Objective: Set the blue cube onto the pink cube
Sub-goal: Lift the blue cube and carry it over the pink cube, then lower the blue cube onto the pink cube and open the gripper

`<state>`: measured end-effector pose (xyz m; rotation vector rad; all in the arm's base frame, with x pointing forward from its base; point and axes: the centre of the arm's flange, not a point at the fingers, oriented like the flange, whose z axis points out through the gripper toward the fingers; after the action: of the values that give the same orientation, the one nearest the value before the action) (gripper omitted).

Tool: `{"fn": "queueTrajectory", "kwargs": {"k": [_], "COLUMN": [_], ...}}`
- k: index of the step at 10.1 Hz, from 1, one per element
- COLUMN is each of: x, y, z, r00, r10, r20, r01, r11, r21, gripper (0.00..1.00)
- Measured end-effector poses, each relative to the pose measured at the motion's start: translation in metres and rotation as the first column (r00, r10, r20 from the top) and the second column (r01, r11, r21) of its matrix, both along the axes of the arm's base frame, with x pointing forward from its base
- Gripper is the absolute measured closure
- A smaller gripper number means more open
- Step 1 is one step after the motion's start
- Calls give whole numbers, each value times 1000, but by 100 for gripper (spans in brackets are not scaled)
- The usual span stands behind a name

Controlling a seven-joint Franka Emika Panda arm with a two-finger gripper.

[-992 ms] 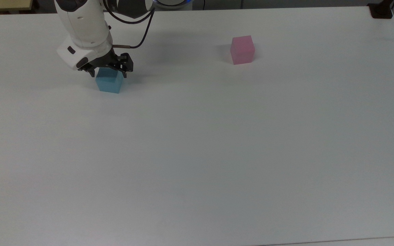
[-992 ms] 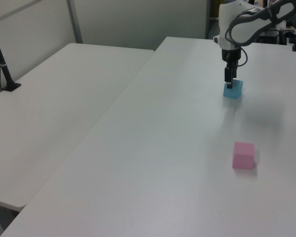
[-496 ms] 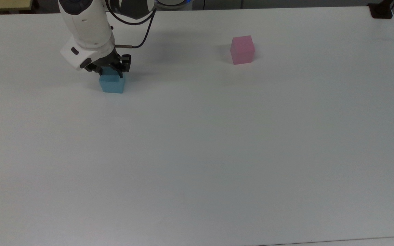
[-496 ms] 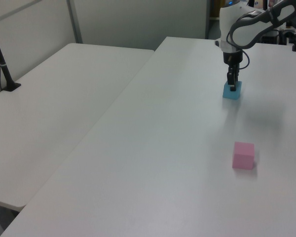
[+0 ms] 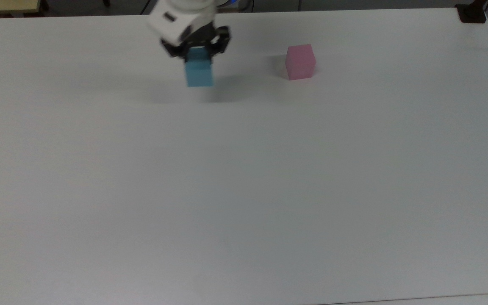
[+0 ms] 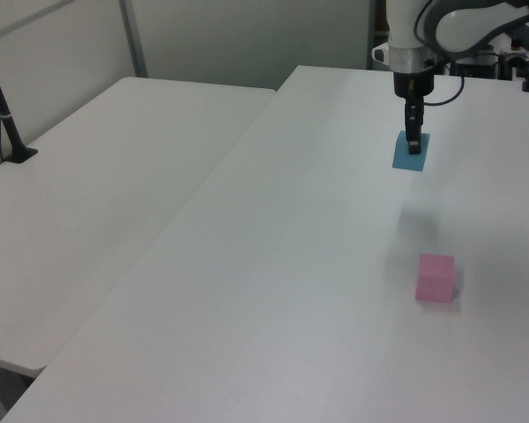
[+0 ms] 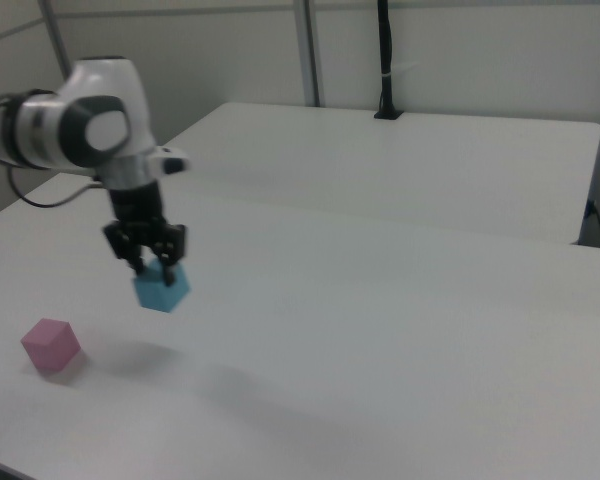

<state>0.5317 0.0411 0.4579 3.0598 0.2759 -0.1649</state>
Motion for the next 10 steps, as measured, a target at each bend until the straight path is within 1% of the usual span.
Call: {"fn": "queueTrajectory", "kwargs": {"k": [1, 3, 5, 7, 10], "x": [-15, -42, -67, -81, -92], "y": [57, 149, 208, 233, 241], "z": [12, 9, 7, 0, -37], "r00": [1000, 999, 998, 996, 995], "r10": [0, -30, -58, -91, -96], "r20": [3, 15, 18, 17, -11], "r01": [0, 30, 58, 92, 95], "r11": [1000, 999, 998, 995, 995], "r21": [-7, -29, -16, -24, -33], "gripper": [47, 47, 47, 47, 47]}}
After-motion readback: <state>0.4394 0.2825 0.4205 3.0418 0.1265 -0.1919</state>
